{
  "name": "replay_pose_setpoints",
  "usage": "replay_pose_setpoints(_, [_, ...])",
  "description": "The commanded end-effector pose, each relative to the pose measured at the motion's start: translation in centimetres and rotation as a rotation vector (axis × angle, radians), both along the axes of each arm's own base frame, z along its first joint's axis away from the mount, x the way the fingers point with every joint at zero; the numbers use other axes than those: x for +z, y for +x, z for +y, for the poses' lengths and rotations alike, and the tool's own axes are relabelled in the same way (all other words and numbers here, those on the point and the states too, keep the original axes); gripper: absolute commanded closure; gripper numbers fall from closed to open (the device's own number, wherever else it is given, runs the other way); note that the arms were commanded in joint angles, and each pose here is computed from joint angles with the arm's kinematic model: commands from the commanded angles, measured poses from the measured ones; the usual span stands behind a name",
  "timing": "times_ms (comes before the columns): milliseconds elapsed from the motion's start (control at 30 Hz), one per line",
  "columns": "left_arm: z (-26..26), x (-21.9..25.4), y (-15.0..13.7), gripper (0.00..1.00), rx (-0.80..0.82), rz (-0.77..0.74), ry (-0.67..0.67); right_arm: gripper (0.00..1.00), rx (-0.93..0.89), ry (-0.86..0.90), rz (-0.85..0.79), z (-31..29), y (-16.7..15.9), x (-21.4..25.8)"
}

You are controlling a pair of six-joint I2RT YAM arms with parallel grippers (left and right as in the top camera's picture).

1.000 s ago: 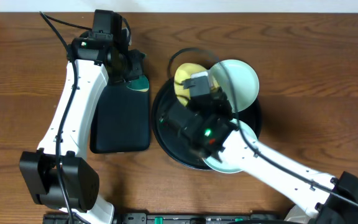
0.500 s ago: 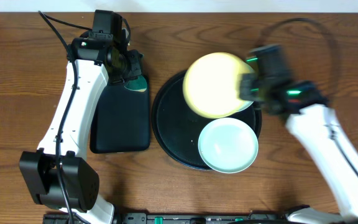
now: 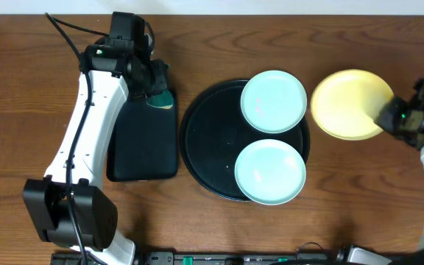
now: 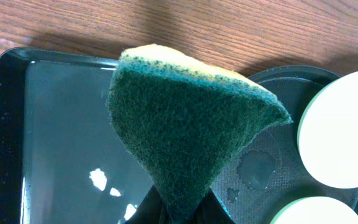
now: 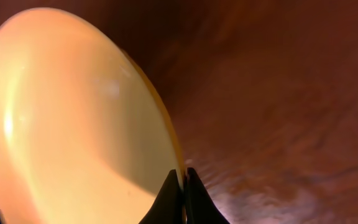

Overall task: Clean dirty plates on tray and stack at the side
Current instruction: 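Lift the yellow plate with the right gripper and carry it right, then lower the yellow plate onto the table and release it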

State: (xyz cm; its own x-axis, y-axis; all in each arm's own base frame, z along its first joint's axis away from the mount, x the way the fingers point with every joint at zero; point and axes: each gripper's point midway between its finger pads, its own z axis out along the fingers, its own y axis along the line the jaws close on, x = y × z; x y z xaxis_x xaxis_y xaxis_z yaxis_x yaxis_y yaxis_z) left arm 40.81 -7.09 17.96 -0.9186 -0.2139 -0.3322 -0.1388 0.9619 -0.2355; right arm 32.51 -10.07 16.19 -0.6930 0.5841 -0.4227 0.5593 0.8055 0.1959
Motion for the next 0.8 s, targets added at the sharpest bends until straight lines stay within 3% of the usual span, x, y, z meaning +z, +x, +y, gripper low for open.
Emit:
replay_pose_setpoints(0, [0.2, -0.4, -0.1, 0.93, -0.003, 0.011, 0.013, 0.99, -0.033, 0.014, 0.053, -1.4, -1.6, -3.7])
replay_pose_setpoints(600, [0.2, -0.6, -0.1, 0.93, -0.003, 0.015, 0.014, 0.98, -0.137, -0.095, 0.006, -5.1, -1.8, -12.7])
replay_pose_setpoints(700, [0.2, -0.8, 0.0, 0.93, -0.003, 0.020, 0.014, 0.85, -0.134, -0.084, 0.023, -5.0, -1.9, -13.3])
replay_pose_setpoints(767, [0.2, -1.0, 0.0, 0.92, -0.003, 0.024, 0.015, 0.69, -0.114, -0.069, 0.018, -4.6, -1.7, -13.2])
